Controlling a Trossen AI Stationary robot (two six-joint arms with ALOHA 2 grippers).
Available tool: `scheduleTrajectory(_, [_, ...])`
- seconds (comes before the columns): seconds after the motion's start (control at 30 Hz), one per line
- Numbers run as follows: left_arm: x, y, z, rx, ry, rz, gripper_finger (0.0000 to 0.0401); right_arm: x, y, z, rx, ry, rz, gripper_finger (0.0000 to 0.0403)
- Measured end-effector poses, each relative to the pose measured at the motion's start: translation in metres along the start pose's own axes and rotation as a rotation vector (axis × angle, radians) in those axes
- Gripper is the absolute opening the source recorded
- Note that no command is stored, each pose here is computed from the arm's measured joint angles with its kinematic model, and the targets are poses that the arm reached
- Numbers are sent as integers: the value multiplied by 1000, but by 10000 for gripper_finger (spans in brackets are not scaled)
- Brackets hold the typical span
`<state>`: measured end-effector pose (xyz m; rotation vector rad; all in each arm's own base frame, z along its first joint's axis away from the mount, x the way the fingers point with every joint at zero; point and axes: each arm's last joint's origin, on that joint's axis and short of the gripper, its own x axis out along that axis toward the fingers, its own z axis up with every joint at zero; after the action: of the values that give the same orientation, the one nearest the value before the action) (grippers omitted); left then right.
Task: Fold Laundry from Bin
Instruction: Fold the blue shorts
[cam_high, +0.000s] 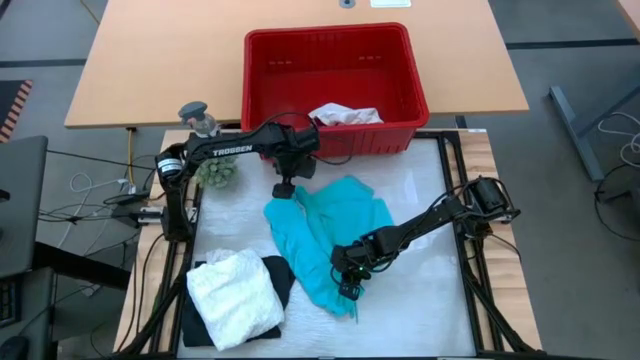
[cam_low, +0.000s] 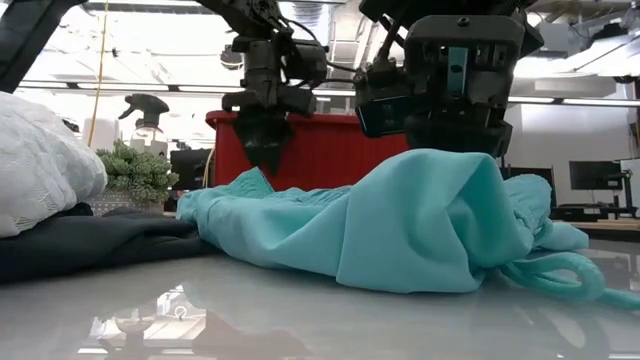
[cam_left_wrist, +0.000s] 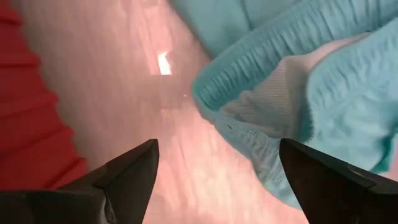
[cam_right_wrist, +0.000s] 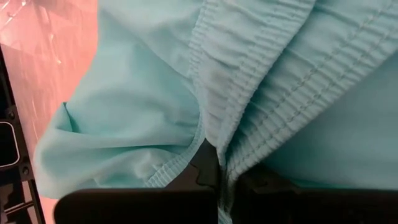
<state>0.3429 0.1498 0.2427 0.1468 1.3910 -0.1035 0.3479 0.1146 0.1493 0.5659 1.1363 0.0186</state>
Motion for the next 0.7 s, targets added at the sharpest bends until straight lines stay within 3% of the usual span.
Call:
scheduleTrajectory(0.27, [-5, -1, 1, -97, -6, -25, 322, 0, 0, 0, 5, -10, -12, 33])
scheduleTrajectory(0.5, [-29, -8, 9, -17, -110, -214, 322, 0, 0, 0, 7, -10, -13, 33])
scheduleTrajectory(0.7, [-10, 2, -1, -16, -120, -254, 322, 0, 0, 0, 7, -10, -12, 33])
